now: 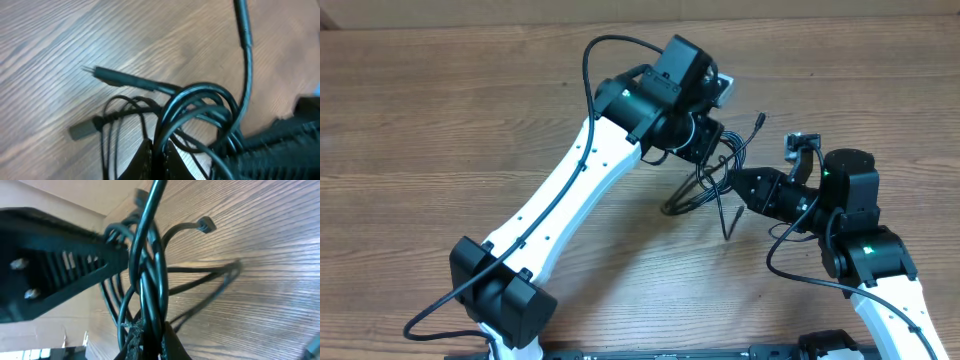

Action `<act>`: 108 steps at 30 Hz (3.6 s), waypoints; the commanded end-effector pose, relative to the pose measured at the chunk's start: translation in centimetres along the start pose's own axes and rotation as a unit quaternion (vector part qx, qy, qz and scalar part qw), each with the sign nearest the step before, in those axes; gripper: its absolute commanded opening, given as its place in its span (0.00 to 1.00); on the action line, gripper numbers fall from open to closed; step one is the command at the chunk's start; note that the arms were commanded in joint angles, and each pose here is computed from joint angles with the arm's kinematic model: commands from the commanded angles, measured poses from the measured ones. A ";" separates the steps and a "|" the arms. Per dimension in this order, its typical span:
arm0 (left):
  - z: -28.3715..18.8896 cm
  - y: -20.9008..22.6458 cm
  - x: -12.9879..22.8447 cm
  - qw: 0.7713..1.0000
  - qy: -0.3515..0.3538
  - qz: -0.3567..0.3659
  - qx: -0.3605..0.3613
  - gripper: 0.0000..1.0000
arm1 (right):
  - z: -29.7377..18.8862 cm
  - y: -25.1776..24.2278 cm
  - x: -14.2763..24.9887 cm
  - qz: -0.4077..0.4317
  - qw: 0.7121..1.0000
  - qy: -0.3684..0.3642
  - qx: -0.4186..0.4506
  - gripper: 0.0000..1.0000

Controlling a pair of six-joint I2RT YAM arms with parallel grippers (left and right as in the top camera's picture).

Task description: Untangle cables

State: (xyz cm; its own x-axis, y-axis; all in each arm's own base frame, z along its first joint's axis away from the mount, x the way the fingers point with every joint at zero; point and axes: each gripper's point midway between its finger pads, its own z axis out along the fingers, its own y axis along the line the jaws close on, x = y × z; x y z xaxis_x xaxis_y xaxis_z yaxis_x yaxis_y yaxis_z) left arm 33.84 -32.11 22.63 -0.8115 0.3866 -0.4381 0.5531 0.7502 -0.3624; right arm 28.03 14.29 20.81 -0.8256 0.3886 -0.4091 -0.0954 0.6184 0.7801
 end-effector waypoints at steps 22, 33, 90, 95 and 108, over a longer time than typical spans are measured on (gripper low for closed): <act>-3.4 8.8 1.2 0.867 -0.102 -0.424 -0.240 0.04 | -0.2 0.6 -1.8 0.058 0.998 -0.040 -0.005 0.04; -3.4 8.9 1.7 0.859 -0.098 -0.438 -0.246 0.04 | -1.1 -5.8 -0.2 0.204 0.966 -0.063 0.145 0.04; -2.1 6.0 -0.8 0.942 -0.074 -0.282 -0.164 0.04 | 0.7 -1.8 0.4 -0.124 0.992 0.019 0.031 0.04; -2.6 7.5 0.2 0.909 -0.085 -0.354 -0.202 0.04 | 0.7 -1.9 0.3 -0.113 0.993 0.017 0.034 0.04; -1.9 5.4 1.3 0.976 -0.002 -0.152 -0.157 0.04 | 0.7 -2.2 -0.2 -0.087 0.995 0.005 0.044 0.54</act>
State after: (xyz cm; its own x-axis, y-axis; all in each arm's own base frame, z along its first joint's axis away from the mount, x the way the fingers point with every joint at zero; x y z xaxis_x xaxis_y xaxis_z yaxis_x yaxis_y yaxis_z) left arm 35.84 -25.36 20.68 -0.9368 -0.1359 -0.3224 -0.0672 0.9742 -0.2154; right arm 28.43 13.50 18.45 -0.8182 0.2594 -0.5131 -0.1813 0.7305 0.6584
